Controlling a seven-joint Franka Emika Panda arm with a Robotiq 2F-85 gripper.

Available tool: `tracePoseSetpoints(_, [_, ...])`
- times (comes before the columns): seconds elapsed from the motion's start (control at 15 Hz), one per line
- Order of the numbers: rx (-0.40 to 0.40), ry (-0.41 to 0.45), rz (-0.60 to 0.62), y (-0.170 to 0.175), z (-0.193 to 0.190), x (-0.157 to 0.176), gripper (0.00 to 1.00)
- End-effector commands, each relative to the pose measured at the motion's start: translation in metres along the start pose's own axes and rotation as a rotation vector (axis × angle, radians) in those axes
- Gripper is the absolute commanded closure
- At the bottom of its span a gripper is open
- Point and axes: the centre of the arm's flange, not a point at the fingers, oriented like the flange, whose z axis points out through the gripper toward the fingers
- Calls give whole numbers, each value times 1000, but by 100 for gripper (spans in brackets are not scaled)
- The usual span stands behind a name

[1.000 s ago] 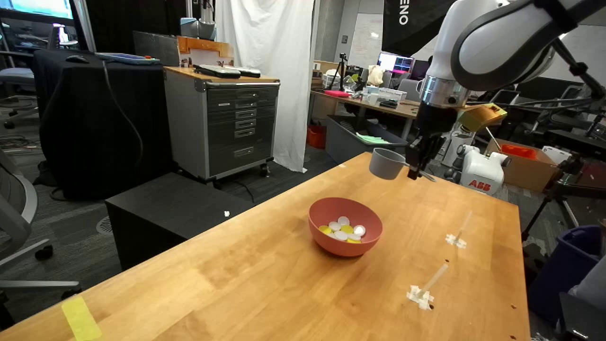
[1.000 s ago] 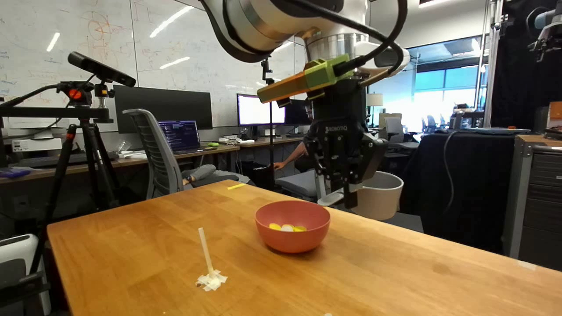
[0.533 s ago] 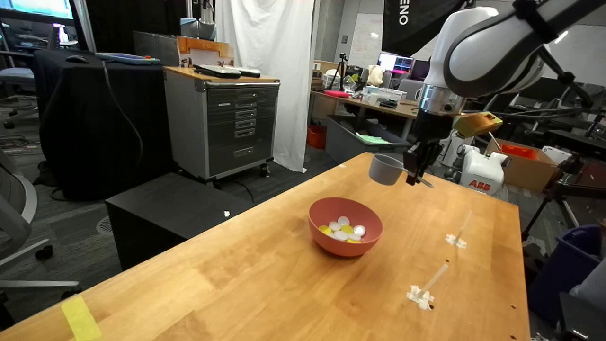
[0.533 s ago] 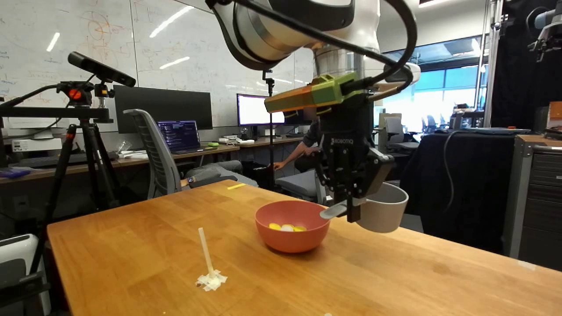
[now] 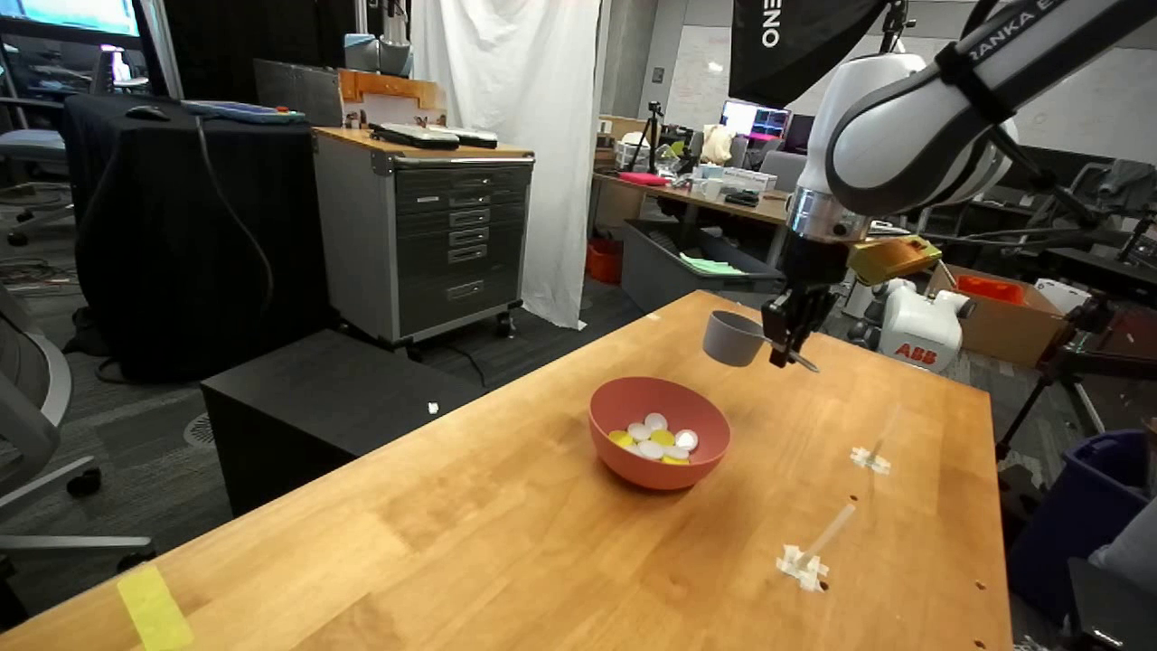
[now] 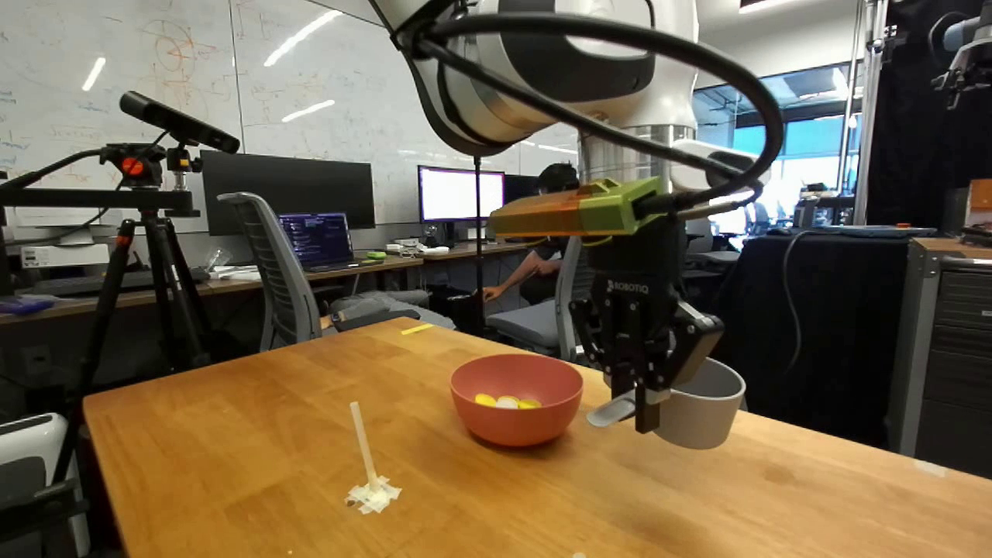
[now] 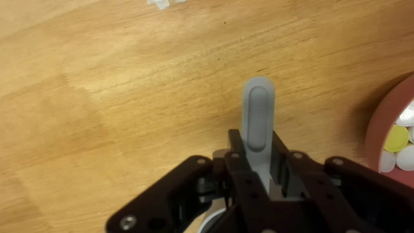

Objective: Pour the contents of the grey pot in the peach bowl

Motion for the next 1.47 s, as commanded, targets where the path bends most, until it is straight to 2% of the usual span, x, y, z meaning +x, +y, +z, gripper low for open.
tracePoseSetpoints(0.0, [-3,32,-9,2,15,13,94])
tracePoseSetpoints(0.4, [-38,9,-38,-1,53,5,94])
tracePoseSetpoints(0.87, [-49,4,-50,-3,68,3,94])
tracePoseSetpoints(0.93, [-50,4,-51,-3,67,3,89])
tracePoseSetpoints(1.0, [-51,5,-52,-3,67,3,70])
tracePoseSetpoints(1.2, [-57,3,-58,-3,68,3,51])
tracePoseSetpoints(1.27, [-59,2,-60,-3,68,3,40])
tracePoseSetpoints(1.4, [-60,0,-64,-3,68,2,41])
